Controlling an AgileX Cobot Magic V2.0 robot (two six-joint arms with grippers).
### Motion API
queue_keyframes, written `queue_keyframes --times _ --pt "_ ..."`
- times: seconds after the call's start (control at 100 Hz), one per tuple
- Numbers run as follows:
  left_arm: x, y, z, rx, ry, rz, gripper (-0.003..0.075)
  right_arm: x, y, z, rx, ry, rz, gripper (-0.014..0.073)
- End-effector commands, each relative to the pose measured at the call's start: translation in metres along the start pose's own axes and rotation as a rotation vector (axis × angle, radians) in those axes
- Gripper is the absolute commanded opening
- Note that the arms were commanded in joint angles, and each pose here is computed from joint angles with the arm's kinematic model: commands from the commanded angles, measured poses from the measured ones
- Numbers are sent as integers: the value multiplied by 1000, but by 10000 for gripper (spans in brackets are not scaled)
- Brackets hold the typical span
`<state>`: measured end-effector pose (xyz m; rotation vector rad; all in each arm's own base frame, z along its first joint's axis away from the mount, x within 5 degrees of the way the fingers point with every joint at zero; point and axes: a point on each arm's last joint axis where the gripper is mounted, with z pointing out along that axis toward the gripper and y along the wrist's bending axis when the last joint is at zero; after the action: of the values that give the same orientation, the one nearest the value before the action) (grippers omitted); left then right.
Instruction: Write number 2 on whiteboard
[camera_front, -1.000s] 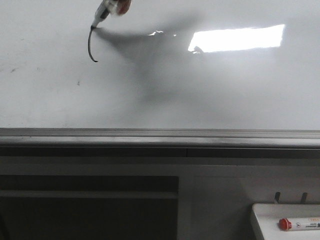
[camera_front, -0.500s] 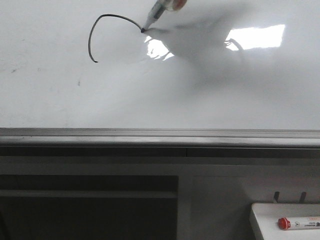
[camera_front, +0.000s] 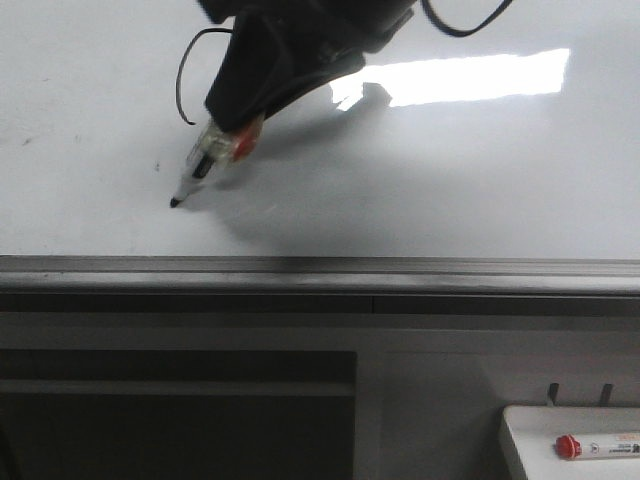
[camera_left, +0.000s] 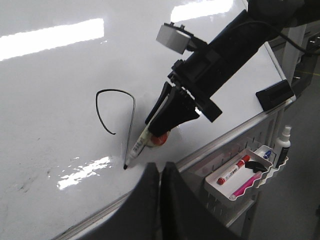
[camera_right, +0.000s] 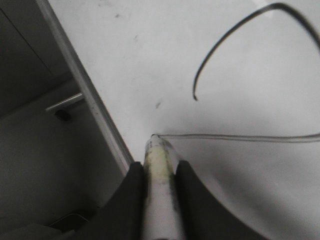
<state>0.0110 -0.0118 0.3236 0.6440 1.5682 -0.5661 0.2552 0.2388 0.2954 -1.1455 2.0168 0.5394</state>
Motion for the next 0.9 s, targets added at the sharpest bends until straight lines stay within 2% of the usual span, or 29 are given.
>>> queue_keyframes --times 0.0,0.14,0.33,0.47,0.66,0.89 --pt "-14 0 -1 4 -93 -20 -20 -13 -9 -1 104 -105 -16 -57" --pt "-14 0 -1 4 -93 -20 -20 -14 -9 0 114 -119 -11 -57" --pt "-14 0 -1 5 -93 -21 -20 -7 -25 -13 135 -99 29 -49" --pt "-14 0 -1 8 -93 -26 -20 7 -45 -37 214 -97 94 -48" --pt "-14 0 -1 8 -93 -26 -20 44 -73 -82 355 -76 179 -48" --pt "-14 0 -1 8 -93 -26 -20 74 -89 -119 475 -76 272 -49"
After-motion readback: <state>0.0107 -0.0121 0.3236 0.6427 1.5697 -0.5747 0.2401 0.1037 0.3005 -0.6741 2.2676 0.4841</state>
